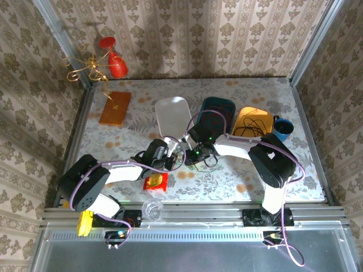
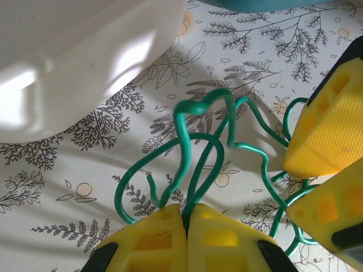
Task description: Untangle the cables
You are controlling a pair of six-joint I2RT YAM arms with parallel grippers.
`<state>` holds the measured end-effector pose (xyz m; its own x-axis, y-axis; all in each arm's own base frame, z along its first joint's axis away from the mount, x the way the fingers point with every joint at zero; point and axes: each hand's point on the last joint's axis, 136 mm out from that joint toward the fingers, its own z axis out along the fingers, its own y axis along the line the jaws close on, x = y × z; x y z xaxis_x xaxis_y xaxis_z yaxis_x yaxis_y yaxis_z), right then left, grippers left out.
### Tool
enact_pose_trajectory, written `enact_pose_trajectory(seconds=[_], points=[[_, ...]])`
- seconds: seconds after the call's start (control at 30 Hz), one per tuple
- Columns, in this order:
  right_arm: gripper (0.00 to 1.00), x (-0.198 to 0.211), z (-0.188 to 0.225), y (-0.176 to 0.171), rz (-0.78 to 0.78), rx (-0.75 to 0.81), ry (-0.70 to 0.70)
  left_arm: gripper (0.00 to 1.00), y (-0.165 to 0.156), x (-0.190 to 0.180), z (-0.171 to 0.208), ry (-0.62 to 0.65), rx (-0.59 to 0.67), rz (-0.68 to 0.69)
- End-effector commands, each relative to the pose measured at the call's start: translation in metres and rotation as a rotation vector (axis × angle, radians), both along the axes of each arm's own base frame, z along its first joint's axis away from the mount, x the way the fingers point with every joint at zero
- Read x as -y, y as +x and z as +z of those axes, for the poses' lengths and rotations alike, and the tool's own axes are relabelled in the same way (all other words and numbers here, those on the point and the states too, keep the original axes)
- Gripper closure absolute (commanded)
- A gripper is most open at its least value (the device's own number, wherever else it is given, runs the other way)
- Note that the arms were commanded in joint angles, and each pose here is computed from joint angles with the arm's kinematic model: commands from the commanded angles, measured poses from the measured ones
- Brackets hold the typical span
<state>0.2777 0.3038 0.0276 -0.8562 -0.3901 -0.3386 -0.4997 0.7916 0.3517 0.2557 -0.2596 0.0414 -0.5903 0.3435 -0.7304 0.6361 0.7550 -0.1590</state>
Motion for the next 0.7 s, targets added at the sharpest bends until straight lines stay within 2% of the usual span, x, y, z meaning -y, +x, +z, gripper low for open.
enact_pose_trajectory(seconds=[0.0,0.3,0.67], points=[[0.65,-0.008,0.002,-0.001,0.023,-0.009,0.015,1.0,-0.007,0.004,-0.008,0.023,-0.021,-0.047],[0.65,-0.006,0.035,0.005,0.021,0.071,0.069,1.0,-0.008,0.004,-0.008,0.026,-0.025,-0.048],[0.65,-0.003,0.017,0.007,0.01,0.04,0.03,1.0,-0.007,0.004,-0.005,0.027,-0.02,-0.045]])
